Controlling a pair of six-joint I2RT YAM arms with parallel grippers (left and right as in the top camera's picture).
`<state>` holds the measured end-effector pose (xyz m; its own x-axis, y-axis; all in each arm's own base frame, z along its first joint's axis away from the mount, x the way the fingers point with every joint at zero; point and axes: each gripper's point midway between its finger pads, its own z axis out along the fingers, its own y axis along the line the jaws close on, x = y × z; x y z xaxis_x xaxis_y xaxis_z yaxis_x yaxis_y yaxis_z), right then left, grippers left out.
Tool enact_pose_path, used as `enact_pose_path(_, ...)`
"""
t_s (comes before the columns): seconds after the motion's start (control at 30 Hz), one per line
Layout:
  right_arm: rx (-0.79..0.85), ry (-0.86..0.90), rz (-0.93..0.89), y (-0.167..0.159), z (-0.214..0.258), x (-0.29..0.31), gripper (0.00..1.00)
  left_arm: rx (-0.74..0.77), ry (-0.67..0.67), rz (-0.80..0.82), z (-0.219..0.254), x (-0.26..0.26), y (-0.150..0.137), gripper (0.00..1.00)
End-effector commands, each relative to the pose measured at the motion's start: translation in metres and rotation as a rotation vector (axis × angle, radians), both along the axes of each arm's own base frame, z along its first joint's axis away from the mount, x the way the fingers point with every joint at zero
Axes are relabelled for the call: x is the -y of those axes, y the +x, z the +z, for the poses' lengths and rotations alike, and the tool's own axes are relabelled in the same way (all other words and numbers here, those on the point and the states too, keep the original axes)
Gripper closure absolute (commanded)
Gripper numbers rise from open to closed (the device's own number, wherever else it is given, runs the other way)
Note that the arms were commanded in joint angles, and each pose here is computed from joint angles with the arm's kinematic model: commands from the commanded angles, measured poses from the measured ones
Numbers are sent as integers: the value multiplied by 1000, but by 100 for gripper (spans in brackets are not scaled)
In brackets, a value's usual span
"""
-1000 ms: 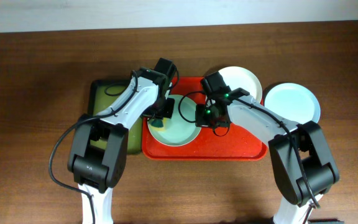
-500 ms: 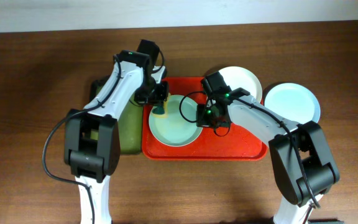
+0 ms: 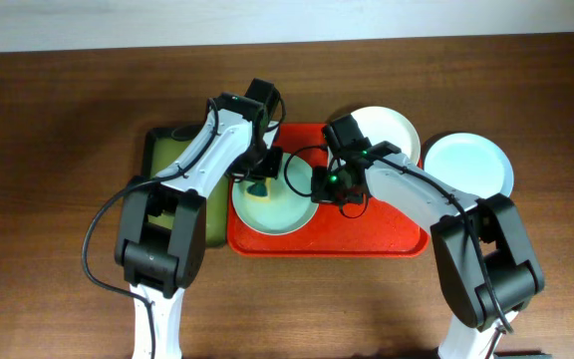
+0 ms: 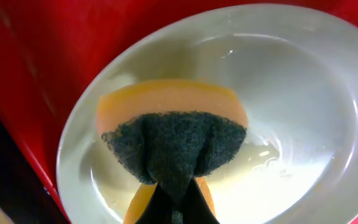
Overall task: Clean dirty plates on tray and stack at the side
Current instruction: 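Scrub the pale green plate with the sponge while right gripper holds it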
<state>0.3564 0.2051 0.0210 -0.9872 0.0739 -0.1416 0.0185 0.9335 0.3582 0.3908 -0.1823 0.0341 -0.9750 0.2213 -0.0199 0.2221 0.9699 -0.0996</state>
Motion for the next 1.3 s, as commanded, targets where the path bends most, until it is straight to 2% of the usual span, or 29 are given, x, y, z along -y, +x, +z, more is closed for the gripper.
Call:
enact_pose_path(0.0,-8,20,2,-2,1,-5,96,18,65,-1,2,-15,-4,100)
enact_pose_path(0.13,-8,20,3,-2,1,-5,96,-2,70,18,-35,-21,-18,100)
enact_pose_path(0.17,-9,20,3,-3,1,-5,96,-25,37,19,-38,-15,-24,100)
enact_pose_path(0.2,-9,20,2,-3,1,-5,96,-77,-46,16,-37,-2,-34,100)
enact_pose_path(0.27,-9,20,2,-3,1,-5,96,-180,-339,-69,-18,44,-54,100)
enact_pose_path(0.37,-12,18,2,-3,1,-5,96,-114,-403,-41,14,41,-25,100)
enact_pose_path(0.43,-16,17,2,-4,1,-4,96,-26,-381,-23,38,27,-4,100)
enact_pose_path(0.5,-16,17,2,-4,1,-4,96,-8,-230,-10,30,3,-4,100)
enact_pose_path(0.53,-15,17,2,-4,1,-4,96,-6,-102,-8,19,-15,-6,100)
enact_pose_path(0.57,-15,17,2,-4,1,-4,96,1,-47,8,13,-22,-6,100)
enact_pose_path(0.7,-16,16,2,-4,1,-4,96,42,17,87,-19,-29,-5,100)
enact_pose_path(0.77,-16,16,2,-4,1,-4,96,75,-3,86,-31,-26,-2,100)
enact_pose_path(0.8,-16,16,2,-4,1,-4,96,62,-28,79,-31,-20,-5,100)
enact_pose_path(0.9,-14,14,1,-4,1,-4,96,-60,-379,10,-13,47,-28,99)
enact_pose_path(0.93,-14,14,1,-4,1,-4,96,-54,-434,-1,-8,57,-26,99)
enact_pose_path(1.0,-16,13,1,-4,1,-4,96,-26,-448,-23,3,60,-17,100)
enact_pose_path(1.03,-17,12,1,-5,0,-4,96,-10,-410,-36,15,56,-11,100)
enact_pose_path(1.07,-18,12,1,-5,0,-4,96,8,-304,-21,20,40,-6,100)
enact_pose_path(1.1,-18,12,2,-5,0,-4,96,25,-143,2,21,14,-3,100)
enact_pose_path(1.17,-20,11,1,-5,0,-3,96,11,39,58,14,-19,-10,100)
enact_pose_path(1.27,-31,6,2,-6,-4,-3,96,-52,96,87,0,-32,-30,100)
